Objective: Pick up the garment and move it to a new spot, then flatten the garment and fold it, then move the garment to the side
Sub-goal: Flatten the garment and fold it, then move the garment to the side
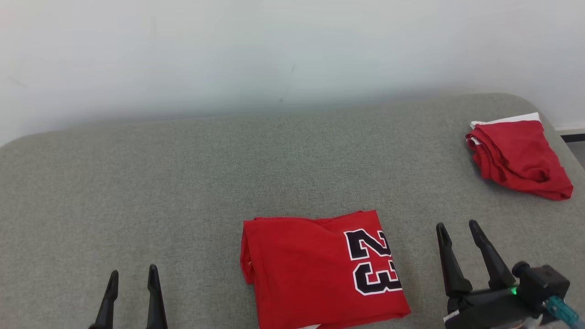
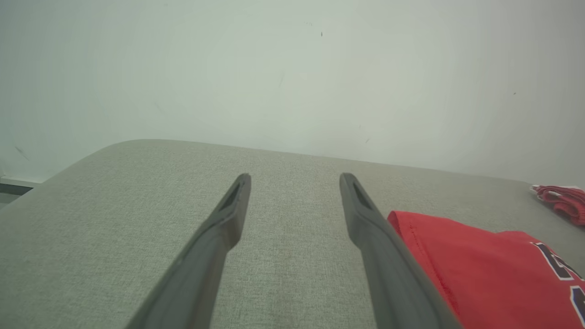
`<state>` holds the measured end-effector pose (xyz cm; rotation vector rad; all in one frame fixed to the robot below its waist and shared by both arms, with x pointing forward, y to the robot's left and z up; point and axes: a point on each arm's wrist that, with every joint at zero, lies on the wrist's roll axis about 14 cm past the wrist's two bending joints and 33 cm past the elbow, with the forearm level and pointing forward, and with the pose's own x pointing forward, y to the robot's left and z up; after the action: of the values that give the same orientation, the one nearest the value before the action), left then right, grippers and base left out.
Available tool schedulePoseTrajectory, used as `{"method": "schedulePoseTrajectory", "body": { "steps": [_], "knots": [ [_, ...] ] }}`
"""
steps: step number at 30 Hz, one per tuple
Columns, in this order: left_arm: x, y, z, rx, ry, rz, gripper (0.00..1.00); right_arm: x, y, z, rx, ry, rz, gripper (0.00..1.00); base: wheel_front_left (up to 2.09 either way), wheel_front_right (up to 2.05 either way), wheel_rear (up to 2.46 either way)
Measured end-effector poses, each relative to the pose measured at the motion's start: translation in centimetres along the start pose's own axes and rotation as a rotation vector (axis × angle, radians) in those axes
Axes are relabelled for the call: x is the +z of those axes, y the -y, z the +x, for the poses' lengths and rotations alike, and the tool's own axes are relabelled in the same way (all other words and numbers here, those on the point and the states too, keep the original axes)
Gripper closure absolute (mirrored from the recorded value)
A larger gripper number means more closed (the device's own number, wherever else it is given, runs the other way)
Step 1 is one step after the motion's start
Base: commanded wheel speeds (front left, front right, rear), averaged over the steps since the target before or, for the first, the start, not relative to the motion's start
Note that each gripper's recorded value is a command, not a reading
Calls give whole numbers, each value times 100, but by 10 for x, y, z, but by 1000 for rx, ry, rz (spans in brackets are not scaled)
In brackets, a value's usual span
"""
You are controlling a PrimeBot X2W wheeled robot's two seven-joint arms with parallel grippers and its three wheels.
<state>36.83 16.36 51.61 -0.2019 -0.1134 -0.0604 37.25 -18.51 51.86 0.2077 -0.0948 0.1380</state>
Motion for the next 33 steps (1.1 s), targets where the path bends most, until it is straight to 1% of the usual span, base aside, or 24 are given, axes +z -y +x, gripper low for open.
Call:
{"method": "schedulePoseTrajectory", "body": {
  "steps": [5,14,22,33],
  "knots": [
    [-1,-4,-10,11,-9,35,0,-4,-3,-13,-12,-5,3,0,0,0,0],
    [-7,-15,-29,49,-38,90,0,-2,-10,-19,10,-4,-27,0,0,0,0],
    [-9,-20,-38,72,-48,93,0,-10,-11,-20,10,-26,-33,0,0,0,0],
    [-9,-20,-36,69,-49,93,0,-11,-9,-21,1,-30,-38,0,0,0,0]
  ]
}}
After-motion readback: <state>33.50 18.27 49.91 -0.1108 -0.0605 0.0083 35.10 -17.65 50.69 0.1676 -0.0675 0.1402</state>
